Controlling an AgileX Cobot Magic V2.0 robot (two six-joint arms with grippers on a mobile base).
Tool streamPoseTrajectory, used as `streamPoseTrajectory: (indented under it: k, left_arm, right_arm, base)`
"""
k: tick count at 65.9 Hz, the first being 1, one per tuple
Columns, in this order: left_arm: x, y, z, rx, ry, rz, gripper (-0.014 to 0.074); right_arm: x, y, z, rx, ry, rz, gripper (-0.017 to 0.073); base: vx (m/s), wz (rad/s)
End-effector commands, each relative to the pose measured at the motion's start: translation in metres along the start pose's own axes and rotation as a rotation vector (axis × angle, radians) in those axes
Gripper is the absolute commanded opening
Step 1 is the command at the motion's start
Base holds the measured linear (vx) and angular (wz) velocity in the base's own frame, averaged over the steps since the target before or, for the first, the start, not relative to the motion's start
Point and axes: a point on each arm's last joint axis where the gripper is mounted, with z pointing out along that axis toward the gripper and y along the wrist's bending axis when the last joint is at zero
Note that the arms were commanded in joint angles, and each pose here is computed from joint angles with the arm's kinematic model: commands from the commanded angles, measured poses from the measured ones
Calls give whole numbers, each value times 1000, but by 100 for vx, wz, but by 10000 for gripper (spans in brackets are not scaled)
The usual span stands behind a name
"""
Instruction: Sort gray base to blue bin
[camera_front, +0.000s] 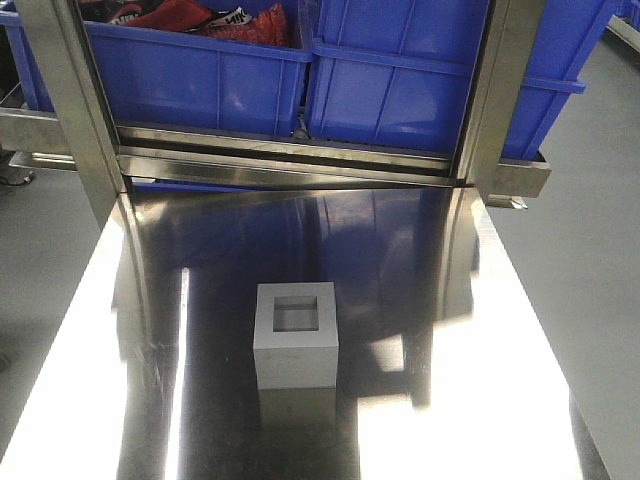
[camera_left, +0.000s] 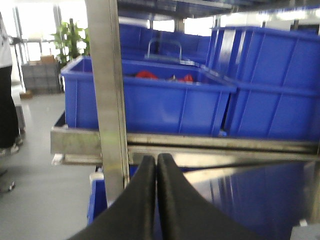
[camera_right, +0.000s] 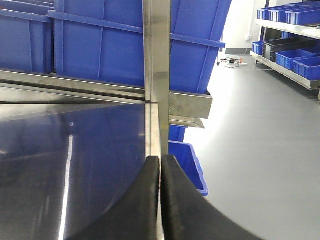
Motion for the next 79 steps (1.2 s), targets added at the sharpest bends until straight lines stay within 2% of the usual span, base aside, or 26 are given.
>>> streamPoseTrajectory:
  k: [1, 10, 30, 39, 48, 67, 72, 79]
  left_arm:
    - [-11, -1, 11, 3, 4, -2, -6]
    - [-2, -1, 19, 1, 97, -2, -6]
    - [-2, -1, 22, 0, 97, -2, -1]
    - [-2, -1, 22, 0, 94, -3, 34]
    - [-1, 0, 21, 0, 103, -2, 127]
    - [-2, -1, 22, 0, 97, -2, 463]
    - [-5, -1, 22, 1, 61, -4, 503]
    - [-6, -1, 22, 2, 49, -16, 507]
  right_arm:
    - [-2, 0, 0, 2, -71, -12, -9]
    - [-2, 0, 0, 2, -71, -12, -9]
    - [-2, 0, 0, 2, -71, -12, -9]
    - [-2, 0, 0, 2, -71, -12, -9]
    - [-2, 0, 0, 2, -71, -12, -9]
    - [-2, 0, 0, 2, -71, -12, -9]
    - [-2, 0, 0, 2, -71, -12, -9]
    - [-2, 0, 0, 2, -71, -12, -9]
  base:
    - [0, 0]
    - [0, 0]
    - [0, 0]
    - [0, 0]
    - [0, 0]
    - [0, 0]
    - [0, 0]
    - [0, 0]
